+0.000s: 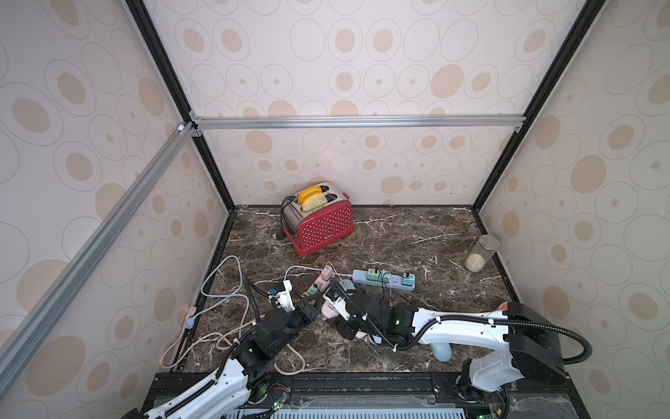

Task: Unplug the wireless mouse
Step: Remove the power cord from the mouse.

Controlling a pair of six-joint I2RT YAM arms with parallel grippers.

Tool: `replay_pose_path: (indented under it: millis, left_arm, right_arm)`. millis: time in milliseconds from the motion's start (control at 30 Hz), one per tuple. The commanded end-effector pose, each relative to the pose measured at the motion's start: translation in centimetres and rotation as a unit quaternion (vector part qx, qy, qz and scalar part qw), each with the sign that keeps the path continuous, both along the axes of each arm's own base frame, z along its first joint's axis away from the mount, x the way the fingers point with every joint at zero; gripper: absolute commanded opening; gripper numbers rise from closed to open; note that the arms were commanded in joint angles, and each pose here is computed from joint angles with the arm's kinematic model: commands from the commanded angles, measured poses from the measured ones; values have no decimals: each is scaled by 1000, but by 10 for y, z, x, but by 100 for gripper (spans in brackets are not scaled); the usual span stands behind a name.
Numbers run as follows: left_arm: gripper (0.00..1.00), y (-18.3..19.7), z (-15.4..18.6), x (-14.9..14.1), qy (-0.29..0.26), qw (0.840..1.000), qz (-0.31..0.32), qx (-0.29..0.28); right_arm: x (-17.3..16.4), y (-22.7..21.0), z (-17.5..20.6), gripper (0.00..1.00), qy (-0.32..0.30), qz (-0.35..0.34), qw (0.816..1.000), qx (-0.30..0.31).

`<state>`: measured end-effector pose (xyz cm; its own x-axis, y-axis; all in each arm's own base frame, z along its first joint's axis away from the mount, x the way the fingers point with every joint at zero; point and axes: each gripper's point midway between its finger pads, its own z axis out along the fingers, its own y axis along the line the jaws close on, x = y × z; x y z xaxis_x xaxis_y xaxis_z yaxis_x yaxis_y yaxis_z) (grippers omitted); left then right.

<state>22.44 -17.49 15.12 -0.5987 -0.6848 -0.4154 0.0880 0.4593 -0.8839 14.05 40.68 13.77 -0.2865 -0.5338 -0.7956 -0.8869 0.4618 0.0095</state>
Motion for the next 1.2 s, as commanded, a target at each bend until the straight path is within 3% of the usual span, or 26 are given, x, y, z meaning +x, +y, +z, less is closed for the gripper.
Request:
replay_pose_path:
  millis: [0,433,533,667,800,1000,1067,1167]
  left_arm:
    - [22,-1,24,5,-26,999,7,-22]
    - [12,-3,18,3,-15,1000,1,-26]
    - [12,-2,18,2,-13,1000,2,-25]
    - [22,-2,18,1,-12,1000,2,-25]
    - [22,-1,18,1,-12,1000,2,-25]
    - [10,-1,21,2,-13,1000,5,-26]
    - [1,-1,23,3,-14,1000,6,-26]
    - [0,-1,25,4,-15,1000,9,-25]
  right_arm:
    - [-1,6,13,37,-3,5,1000,26]
    - [4,14,13,37,-4,0,1000,21]
    - [6,13,14,37,1,-4,1000,24]
    - [5,14,15,37,4,1,1000,23]
    - [6,13,14,37,5,0,1000,19]
    - [2,14,11,37,15,6,1000,15]
    - [0,14,10,37,21,11,1000,9]
    - [-3,12,5,36,40,21,999,-6]
